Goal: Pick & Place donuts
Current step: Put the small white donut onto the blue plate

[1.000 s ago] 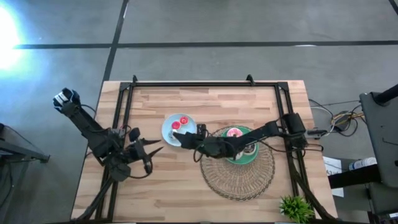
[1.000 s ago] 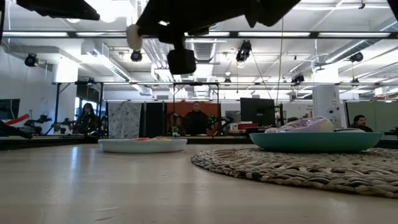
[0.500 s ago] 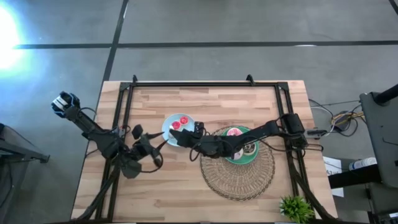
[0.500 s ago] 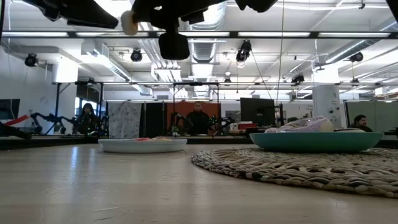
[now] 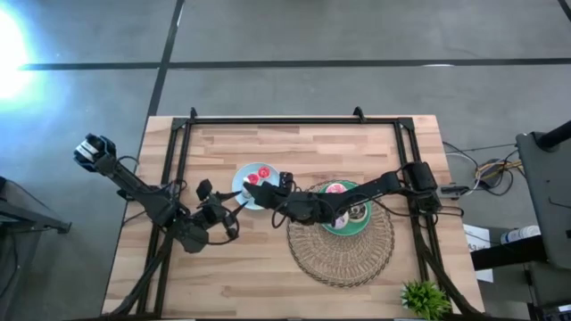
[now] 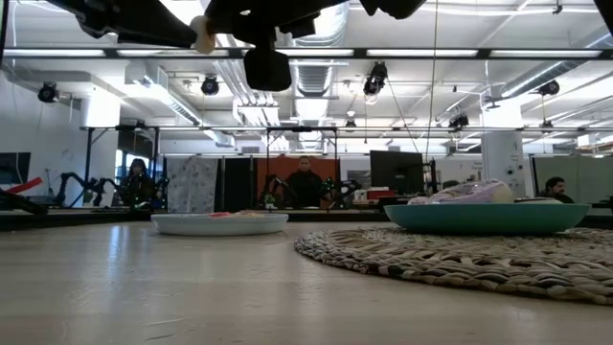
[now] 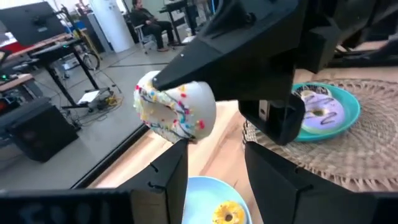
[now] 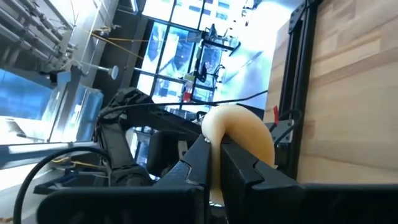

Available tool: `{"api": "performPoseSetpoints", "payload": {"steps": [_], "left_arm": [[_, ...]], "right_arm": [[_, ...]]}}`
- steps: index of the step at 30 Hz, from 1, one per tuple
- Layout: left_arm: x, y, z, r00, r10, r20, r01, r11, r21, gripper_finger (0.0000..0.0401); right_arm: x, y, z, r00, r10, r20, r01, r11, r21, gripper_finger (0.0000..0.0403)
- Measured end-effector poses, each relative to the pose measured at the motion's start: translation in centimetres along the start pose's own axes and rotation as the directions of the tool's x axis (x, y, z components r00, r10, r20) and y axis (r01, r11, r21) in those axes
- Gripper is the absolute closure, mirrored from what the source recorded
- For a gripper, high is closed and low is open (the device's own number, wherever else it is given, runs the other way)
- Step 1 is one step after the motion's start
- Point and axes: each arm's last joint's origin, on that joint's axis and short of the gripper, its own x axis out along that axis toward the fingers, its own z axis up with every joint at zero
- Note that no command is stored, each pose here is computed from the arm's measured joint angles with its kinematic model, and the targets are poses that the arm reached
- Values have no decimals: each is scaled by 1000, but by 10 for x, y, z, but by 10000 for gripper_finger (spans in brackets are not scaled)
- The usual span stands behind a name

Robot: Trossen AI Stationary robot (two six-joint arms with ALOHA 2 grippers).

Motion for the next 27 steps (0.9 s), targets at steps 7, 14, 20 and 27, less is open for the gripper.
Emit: {"api": "performPoseSetpoints", "payload": {"steps": [7, 14, 20, 27], "left_arm": [[5, 1, 2, 995, 91, 27, -91, 996, -3, 266], [9, 2, 4, 995, 95, 25, -95, 995, -26, 266], [11, -2, 4, 997, 76, 24, -75, 996, -40, 266], [14, -3, 2, 994, 104, 23, -104, 995, -10, 268]], "right_arm": [[0, -1, 0, 1000, -15, 9, 15, 1000, 25, 390], [0, -1, 0, 1000, -16, 19, 15, 998, 60, 390], [2, -2, 3, 999, -18, 28, 16, 997, 78, 390], [2, -2, 3, 1000, -17, 24, 15, 997, 78, 390]]}}
